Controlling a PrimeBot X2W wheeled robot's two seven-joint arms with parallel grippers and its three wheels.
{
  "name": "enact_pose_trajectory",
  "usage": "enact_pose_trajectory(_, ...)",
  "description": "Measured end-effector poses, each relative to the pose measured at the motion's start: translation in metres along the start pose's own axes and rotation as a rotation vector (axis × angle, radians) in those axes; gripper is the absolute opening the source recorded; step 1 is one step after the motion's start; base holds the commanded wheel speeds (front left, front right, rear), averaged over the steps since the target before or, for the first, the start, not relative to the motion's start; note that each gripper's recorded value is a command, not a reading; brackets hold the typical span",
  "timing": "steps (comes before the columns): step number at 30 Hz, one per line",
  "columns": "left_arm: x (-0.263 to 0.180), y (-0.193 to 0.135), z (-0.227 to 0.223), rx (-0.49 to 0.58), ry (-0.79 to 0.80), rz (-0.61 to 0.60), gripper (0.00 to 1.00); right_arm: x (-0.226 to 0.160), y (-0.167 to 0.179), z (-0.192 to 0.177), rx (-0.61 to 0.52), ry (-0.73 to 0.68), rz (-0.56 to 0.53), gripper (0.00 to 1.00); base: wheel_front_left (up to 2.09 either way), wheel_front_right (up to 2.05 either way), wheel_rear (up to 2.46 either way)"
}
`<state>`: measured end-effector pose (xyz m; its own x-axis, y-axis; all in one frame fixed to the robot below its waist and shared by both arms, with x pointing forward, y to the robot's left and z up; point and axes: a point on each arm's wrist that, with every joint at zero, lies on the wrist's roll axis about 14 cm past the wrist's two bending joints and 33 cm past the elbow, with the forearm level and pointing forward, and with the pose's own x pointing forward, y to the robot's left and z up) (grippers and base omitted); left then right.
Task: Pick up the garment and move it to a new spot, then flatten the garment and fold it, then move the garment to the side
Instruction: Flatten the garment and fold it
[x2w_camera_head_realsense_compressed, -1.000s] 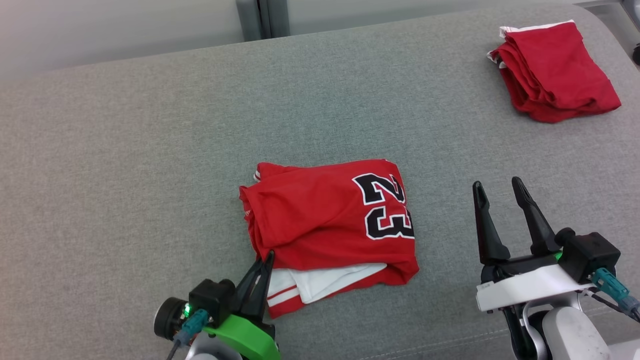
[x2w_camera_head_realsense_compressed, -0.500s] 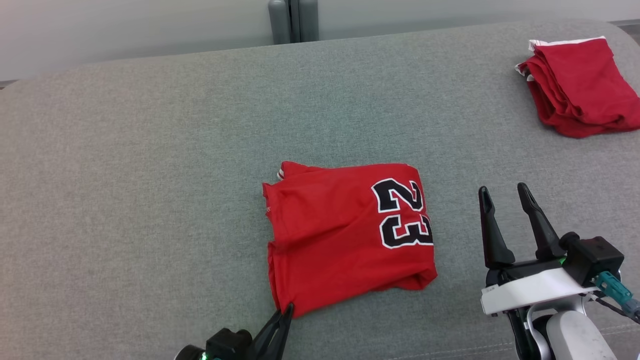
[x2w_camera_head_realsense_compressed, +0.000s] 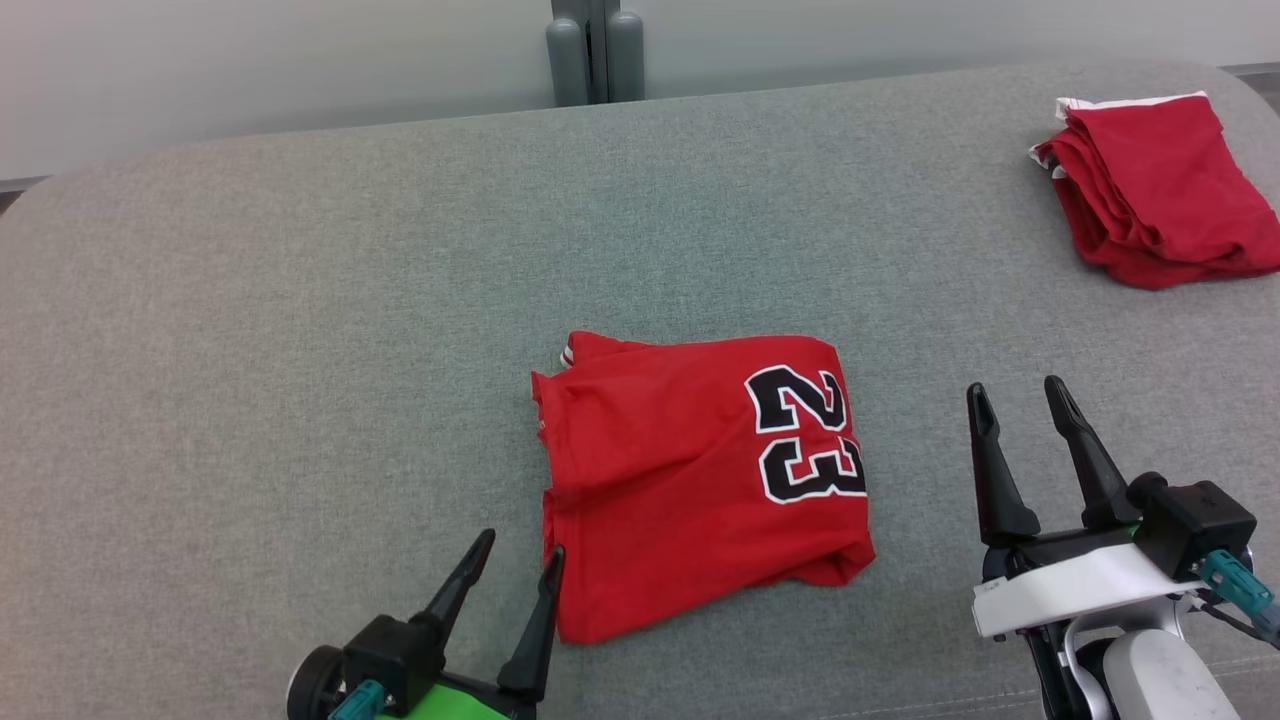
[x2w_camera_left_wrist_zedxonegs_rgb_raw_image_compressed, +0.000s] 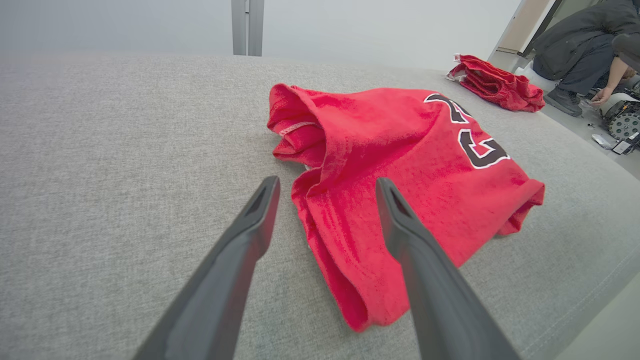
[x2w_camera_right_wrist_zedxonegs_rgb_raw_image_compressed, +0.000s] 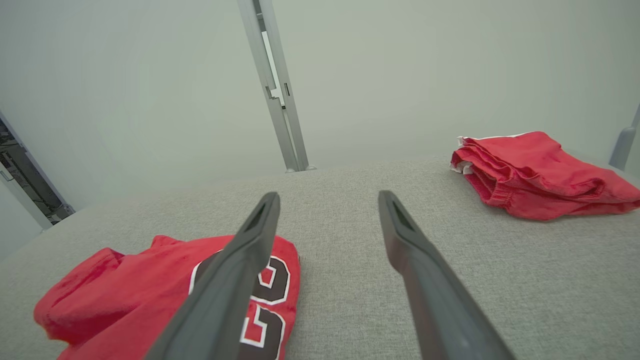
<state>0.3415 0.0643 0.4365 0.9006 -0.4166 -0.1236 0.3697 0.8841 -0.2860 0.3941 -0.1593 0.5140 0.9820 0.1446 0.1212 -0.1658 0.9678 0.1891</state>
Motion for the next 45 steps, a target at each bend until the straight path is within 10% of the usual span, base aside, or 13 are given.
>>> enact_pose_trajectory(17,0.059,0.009,0.053,0.124,-0.112,-0.059,1.00,-0.006,-0.005,-0.004,0.002,0.015,-0.023,1.00,0.00,0.00,0.00)
enact_pose_trajectory(35,0.101,0.025,-0.012,0.108,0.156,-0.080,1.00,-0.012,-0.029,-0.011,-0.002,0.037,-0.106,1.00,0.00,0.00,0.00)
enact_pose_trajectory(36,0.103,0.024,-0.013,0.101,0.161,-0.083,0.80,-0.012,-0.030,-0.011,-0.002,0.038,-0.109,1.00,0.00,0.00,0.00)
enact_pose_trajectory(38,0.107,0.021,-0.014,0.086,0.164,-0.091,0.00,-0.012,-0.031,-0.011,-0.002,0.037,-0.113,1.00,0.00,0.00,0.00)
enact_pose_trajectory(45,0.123,0.018,-0.006,0.087,0.156,-0.116,0.00,-0.009,-0.036,-0.009,-0.007,0.032,-0.124,1.00,0.00,0.00,0.00)
